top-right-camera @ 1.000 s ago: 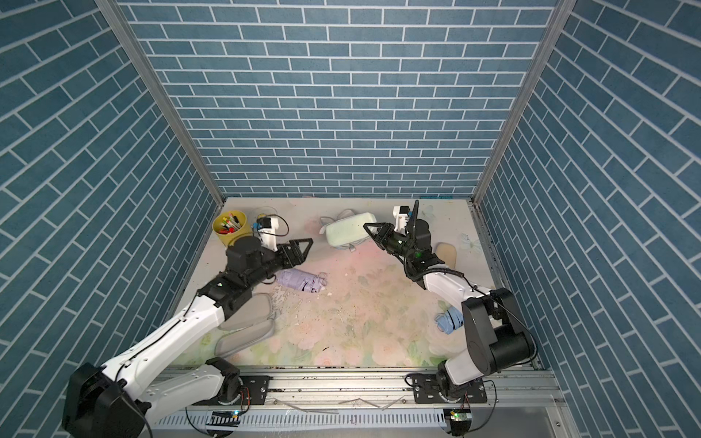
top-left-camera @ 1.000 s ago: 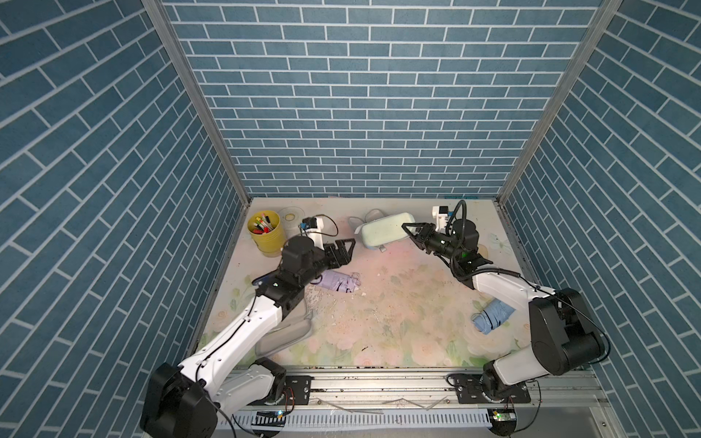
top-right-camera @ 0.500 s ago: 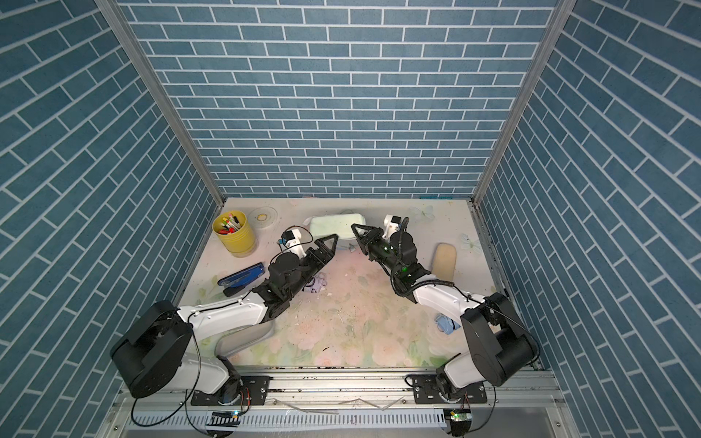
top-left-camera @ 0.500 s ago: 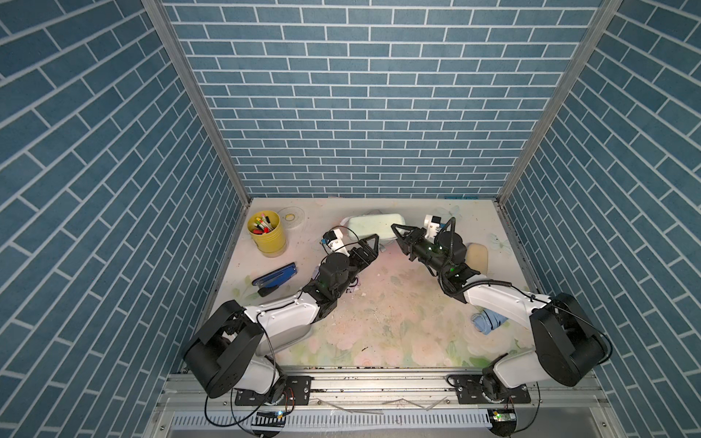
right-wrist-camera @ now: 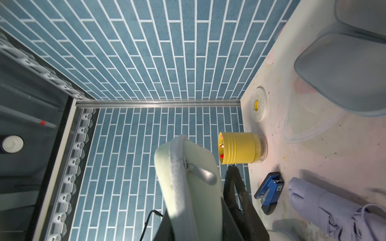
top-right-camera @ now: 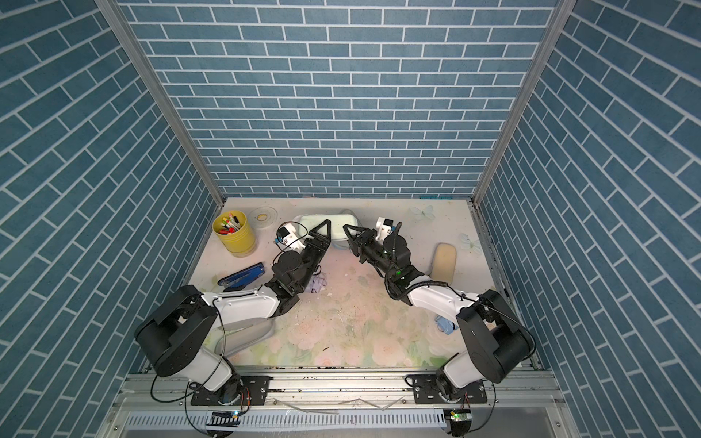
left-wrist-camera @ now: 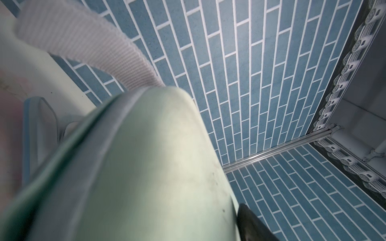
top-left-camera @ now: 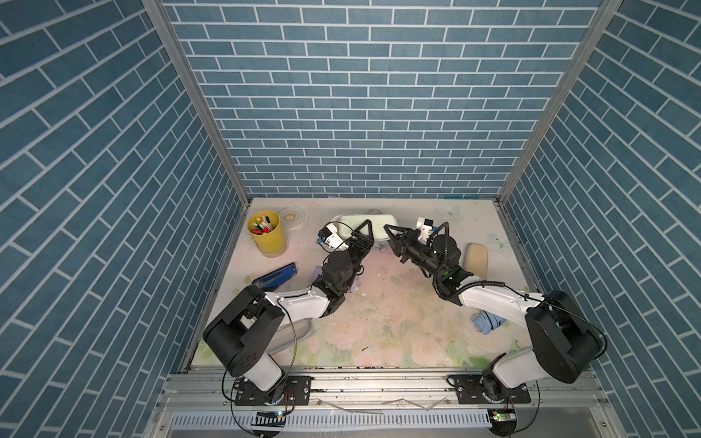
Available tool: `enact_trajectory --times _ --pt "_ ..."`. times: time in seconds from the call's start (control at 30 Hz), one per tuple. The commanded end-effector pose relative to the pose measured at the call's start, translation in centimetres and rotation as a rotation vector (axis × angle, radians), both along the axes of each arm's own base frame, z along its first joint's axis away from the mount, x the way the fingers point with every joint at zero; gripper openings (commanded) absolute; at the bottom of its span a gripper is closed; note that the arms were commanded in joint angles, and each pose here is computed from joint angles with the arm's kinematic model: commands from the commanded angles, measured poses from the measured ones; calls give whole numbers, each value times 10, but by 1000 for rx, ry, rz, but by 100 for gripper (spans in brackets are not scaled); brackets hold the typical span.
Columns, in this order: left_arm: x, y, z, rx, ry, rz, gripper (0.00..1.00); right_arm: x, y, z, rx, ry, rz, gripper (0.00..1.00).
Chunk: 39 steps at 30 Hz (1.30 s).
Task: Put umbrellas into zippered umbrella sleeves
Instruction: Adjust the umbrella sleeve, then zip the zipper on the umbrella sleeve.
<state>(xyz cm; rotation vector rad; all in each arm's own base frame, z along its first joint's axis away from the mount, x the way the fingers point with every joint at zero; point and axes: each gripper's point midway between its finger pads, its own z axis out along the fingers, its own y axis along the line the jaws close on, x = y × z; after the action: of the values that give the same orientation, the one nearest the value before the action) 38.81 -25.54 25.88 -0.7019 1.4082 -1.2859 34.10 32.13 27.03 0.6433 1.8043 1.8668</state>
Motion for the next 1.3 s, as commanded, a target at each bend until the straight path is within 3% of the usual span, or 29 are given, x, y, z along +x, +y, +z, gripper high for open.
enact_trajectory --times 0.0,0.07,0.17,0.23,0.3,0.4,0.5,0.6,0.7,1.07,1.27 --pt "13 17 33 -84 -106 62 54 -16 17 26 59 -44 116 19" --pt "16 22 41 -86 -129 59 39 -18 16 18 38 -37 137 29" --pt "18 31 49 -56 -143 34 19 -17 4 12 -6 -84 185 56" --pt "18 38 51 -20 -129 5 15 -18 -12 11 -97 -176 220 60" --pt "18 46 54 31 -103 -45 17 -25 -32 -8 -351 -261 252 61" --pt "17 40 66 161 -78 -193 19 -36 -62 -38 -862 -426 255 58" --pt "9 28 77 276 -92 -336 22 -40 -71 -43 -1054 -629 233 53" --pt "2 18 84 299 -122 -434 22 -53 -56 -32 -1055 -891 194 49" --pt "-4 12 88 305 -151 -476 21 -67 -38 -18 -1043 -1064 154 44" --pt "-23 6 89 364 -156 -521 16 -47 -25 -25 -1218 -1132 118 37" --pt "-31 3 83 389 -139 -566 14 -37 -22 -22 -1223 -1166 119 34"
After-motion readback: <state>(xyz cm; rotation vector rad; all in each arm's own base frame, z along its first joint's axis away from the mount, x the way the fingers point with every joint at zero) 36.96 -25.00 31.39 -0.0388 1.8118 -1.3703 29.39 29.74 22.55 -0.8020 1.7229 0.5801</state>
